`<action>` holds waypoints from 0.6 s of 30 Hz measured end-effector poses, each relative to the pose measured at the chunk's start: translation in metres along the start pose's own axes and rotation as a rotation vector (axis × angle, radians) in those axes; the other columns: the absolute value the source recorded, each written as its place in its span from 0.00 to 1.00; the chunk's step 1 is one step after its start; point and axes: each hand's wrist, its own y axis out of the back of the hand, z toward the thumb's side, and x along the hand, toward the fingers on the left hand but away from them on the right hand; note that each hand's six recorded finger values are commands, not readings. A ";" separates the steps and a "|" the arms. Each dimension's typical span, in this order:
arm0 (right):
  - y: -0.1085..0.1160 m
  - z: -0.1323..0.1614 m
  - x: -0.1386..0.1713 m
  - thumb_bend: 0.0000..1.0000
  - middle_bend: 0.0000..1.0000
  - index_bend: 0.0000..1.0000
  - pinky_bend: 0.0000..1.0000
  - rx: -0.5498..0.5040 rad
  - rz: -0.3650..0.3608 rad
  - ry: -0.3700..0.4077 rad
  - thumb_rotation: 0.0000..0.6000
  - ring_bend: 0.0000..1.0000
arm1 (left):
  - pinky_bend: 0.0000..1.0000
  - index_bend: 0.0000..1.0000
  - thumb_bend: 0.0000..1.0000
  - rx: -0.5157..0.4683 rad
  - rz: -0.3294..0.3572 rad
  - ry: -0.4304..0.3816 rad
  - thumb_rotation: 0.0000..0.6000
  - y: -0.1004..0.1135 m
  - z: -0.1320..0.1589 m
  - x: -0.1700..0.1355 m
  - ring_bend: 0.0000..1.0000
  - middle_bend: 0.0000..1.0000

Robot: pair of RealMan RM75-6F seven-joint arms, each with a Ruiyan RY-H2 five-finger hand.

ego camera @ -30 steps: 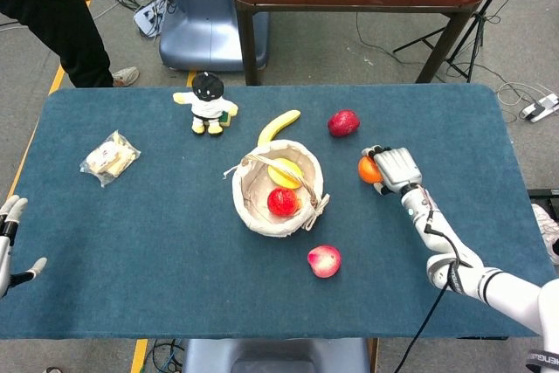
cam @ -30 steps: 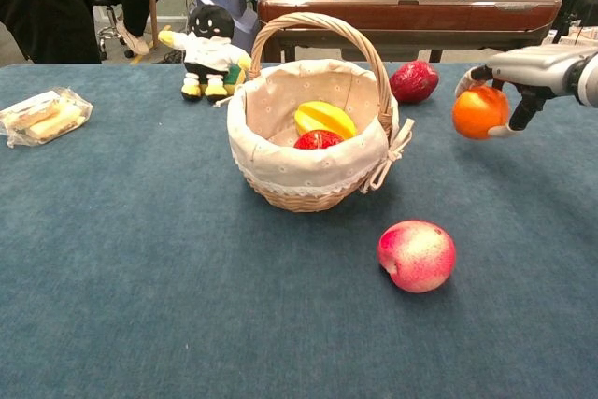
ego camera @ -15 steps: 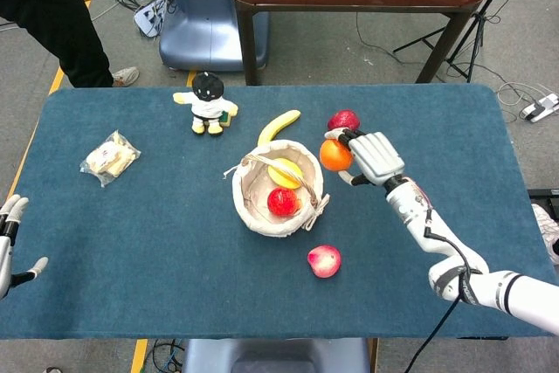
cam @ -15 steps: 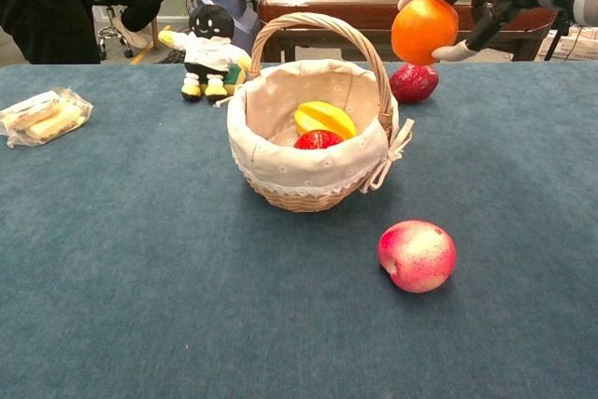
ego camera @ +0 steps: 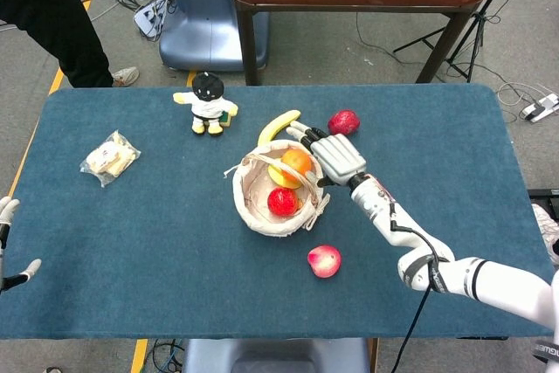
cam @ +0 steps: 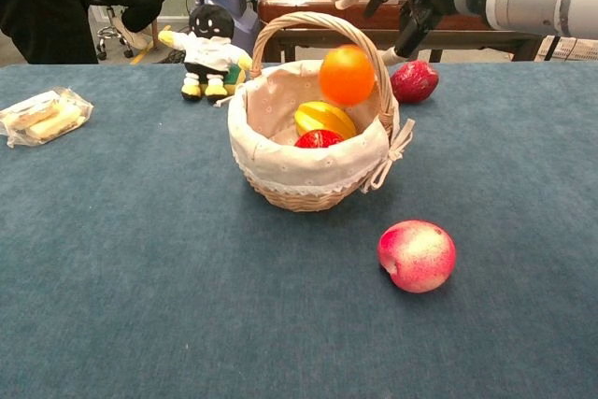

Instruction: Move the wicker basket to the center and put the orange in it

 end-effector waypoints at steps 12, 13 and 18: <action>0.019 -0.037 0.039 0.38 0.09 0.00 0.48 0.067 -0.054 -0.079 1.00 0.08 | 0.17 0.07 0.20 0.014 0.004 -0.024 1.00 0.004 0.002 0.004 0.10 0.06; 0.022 -0.045 0.046 0.38 0.09 0.00 0.48 0.078 -0.067 -0.098 1.00 0.08 | 0.17 0.07 0.20 0.015 0.004 -0.026 1.00 0.004 0.002 0.004 0.10 0.06; 0.037 -0.091 0.100 0.38 0.11 0.00 0.48 0.130 -0.137 -0.231 1.00 0.09 | 0.17 0.07 0.20 0.016 -0.004 -0.040 1.00 0.002 0.006 0.007 0.10 0.06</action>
